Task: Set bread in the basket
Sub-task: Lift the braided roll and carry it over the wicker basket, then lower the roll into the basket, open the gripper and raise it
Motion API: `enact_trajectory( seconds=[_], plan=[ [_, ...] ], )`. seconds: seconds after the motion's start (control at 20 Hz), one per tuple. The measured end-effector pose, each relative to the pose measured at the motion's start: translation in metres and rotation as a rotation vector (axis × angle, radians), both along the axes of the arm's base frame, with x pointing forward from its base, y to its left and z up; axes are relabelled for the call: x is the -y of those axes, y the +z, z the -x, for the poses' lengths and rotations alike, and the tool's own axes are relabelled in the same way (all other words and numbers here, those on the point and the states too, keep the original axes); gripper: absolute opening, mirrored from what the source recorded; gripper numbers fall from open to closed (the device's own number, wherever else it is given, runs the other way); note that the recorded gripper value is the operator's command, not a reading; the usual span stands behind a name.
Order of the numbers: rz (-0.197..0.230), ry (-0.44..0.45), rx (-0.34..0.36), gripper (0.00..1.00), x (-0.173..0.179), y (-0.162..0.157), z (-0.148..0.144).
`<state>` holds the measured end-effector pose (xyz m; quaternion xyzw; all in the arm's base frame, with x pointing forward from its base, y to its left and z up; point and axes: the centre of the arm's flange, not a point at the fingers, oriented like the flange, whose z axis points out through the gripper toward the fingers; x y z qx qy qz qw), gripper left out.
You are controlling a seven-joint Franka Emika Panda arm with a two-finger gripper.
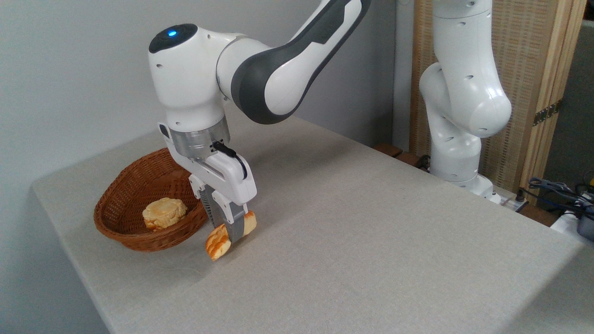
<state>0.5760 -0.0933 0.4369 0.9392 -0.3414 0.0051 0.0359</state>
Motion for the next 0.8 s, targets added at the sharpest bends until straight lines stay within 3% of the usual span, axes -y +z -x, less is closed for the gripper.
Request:
enact_trajectory(
  seconds=[0.25, 0.5, 0.55, 0.6, 0.65, 0.7, 0.8],
  plan=[
    [0.022, 0.002, 0.046, 0.37, 0.002, 0.031, -0.006],
    [0.132, 0.027, 0.117, 0.41, 0.016, 0.076, -0.016],
    [0.163, 0.037, 0.126, 0.54, 0.020, 0.083, -0.017],
    [0.193, 0.051, 0.129, 0.77, 0.025, 0.088, -0.018],
    [0.224, 0.062, 0.124, 0.92, 0.035, 0.090, -0.017],
    [0.237, 0.057, 0.120, 0.98, 0.044, 0.090, -0.015],
    [0.249, 0.054, 0.121, 1.00, 0.069, 0.085, -0.013]
  ],
)
